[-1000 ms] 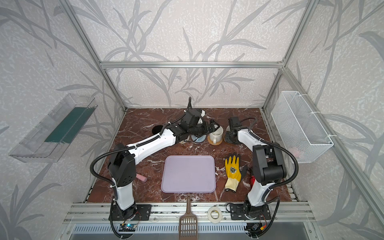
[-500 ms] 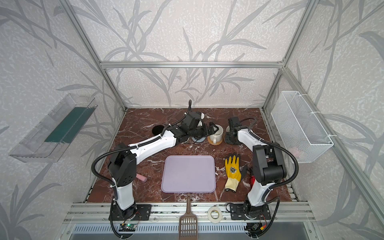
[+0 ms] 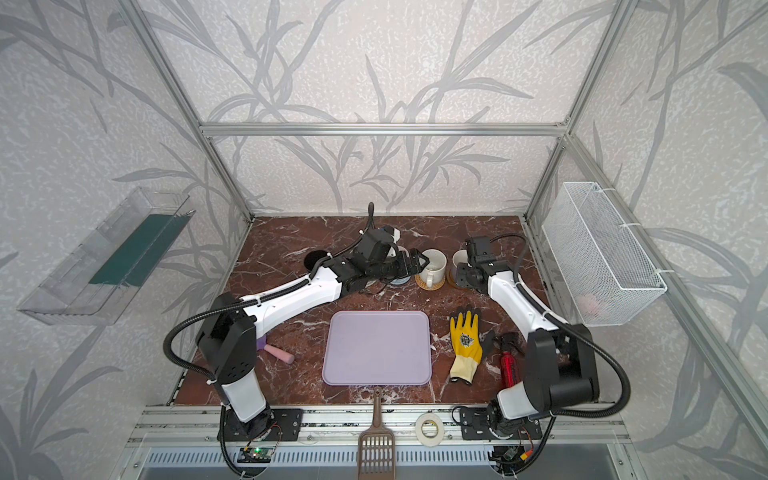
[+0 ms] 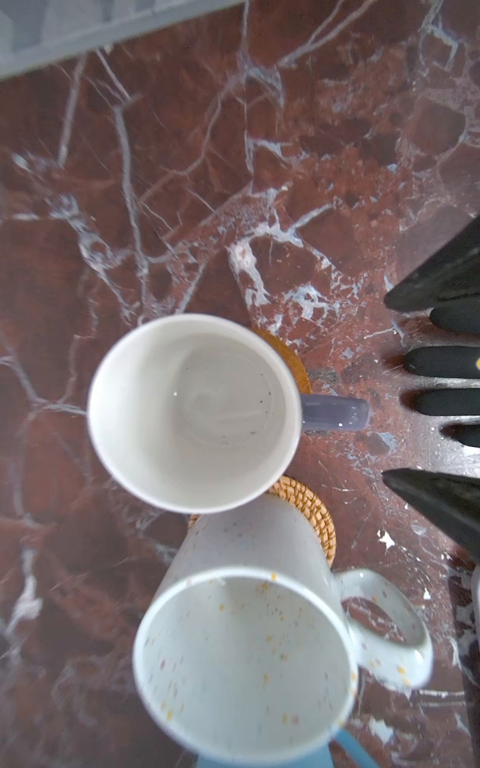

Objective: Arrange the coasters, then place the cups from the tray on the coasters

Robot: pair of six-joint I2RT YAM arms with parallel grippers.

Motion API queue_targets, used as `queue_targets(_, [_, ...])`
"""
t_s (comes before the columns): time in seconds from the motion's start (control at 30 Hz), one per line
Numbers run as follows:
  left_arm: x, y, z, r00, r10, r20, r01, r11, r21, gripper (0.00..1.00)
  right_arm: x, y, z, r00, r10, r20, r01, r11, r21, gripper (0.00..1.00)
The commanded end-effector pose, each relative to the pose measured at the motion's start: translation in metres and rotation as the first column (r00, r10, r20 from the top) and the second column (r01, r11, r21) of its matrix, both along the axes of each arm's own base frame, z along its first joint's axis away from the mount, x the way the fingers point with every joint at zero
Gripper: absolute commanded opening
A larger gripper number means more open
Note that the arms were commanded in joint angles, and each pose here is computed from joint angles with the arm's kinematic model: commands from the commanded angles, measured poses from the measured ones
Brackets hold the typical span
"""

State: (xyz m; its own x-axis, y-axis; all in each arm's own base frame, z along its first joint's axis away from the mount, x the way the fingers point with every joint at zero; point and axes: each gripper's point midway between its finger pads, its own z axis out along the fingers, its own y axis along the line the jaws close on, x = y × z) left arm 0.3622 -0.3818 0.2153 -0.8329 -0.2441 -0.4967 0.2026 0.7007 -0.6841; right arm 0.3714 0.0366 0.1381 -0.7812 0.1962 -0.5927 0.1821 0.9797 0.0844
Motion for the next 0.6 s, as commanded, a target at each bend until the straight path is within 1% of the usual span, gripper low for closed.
queue_targets(0.0, [-0.002, 0.033, 0.031, 0.99, 0.041, 0.132, -0.048, 0.997, 0.053, 0.99, -0.01, -0.002, 0.02, 0.997, -0.009, 0.082, 0.009, 1.0, 0.004, 0.95])
queue_targets(0.07, [-0.009, 0.048, 0.031, 0.987, 0.036, 0.156, -0.048, 0.997, 0.068, 0.99, -0.019, 0.0, 0.025, 0.994, -0.011, 0.104, 0.01, 1.0, 0.012, 0.95])
queue_targets(0.13, [-0.017, 0.061, 0.028, 0.985, 0.008, 0.172, -0.022, 0.997, 0.077, 0.99, -0.029, -0.001, 0.029, 0.991, -0.013, 0.136, 0.011, 1.0, 0.017, 0.95])
queue_targets(0.17, [-0.02, 0.074, 0.027, 0.983, 0.016, 0.183, -0.034, 0.994, 0.099, 0.99, -0.034, -0.002, 0.031, 0.988, -0.012, 0.157, 0.01, 1.0, 0.017, 0.95])
queue_targets(0.23, [-0.026, 0.105, 0.019, 0.973, 0.058, 0.222, -0.099, 0.979, 0.178, 0.99, -0.041, -0.005, 0.032, 0.981, -0.012, 0.196, 0.01, 1.0, 0.011, 0.95])
queue_targets(0.3, [-0.033, 0.135, 0.009, 0.961, 0.079, 0.266, -0.147, 0.957, 0.249, 0.99, -0.047, -0.005, 0.029, 0.973, 0.028, 0.23, -0.025, 1.0, -0.016, 0.94])
queue_targets(0.33, [-0.036, 0.145, 0.006, 0.96, 0.068, 0.272, -0.143, 0.953, 0.267, 0.99, -0.049, -0.004, 0.025, 0.97, 0.057, 0.237, -0.051, 0.998, -0.03, 0.93])
queue_targets(0.37, [-0.039, 0.154, 0.005, 0.958, 0.052, 0.281, -0.134, 0.95, 0.282, 0.99, -0.054, -0.003, 0.017, 0.971, 0.078, 0.226, -0.071, 0.997, -0.037, 0.9])
queue_targets(0.43, [-0.042, 0.181, 0.006, 0.94, 0.085, 0.33, -0.199, 0.923, 0.33, 0.99, -0.061, -0.006, 0.007, 0.971, 0.078, 0.228, -0.068, 0.996, -0.052, 0.88])
queue_targets(0.5, [-0.044, 0.214, 0.003, 0.905, 0.134, 0.404, -0.3, 0.873, 0.384, 0.99, -0.065, -0.013, 0.003, 0.962, 0.062, 0.265, -0.044, 0.996, -0.073, 0.87])
queue_targets(0.57, [-0.046, 0.24, -0.006, 0.878, 0.145, 0.456, -0.359, 0.829, 0.428, 0.99, -0.069, -0.016, -0.001, 0.945, 0.062, 0.322, -0.036, 0.996, -0.084, 0.84])
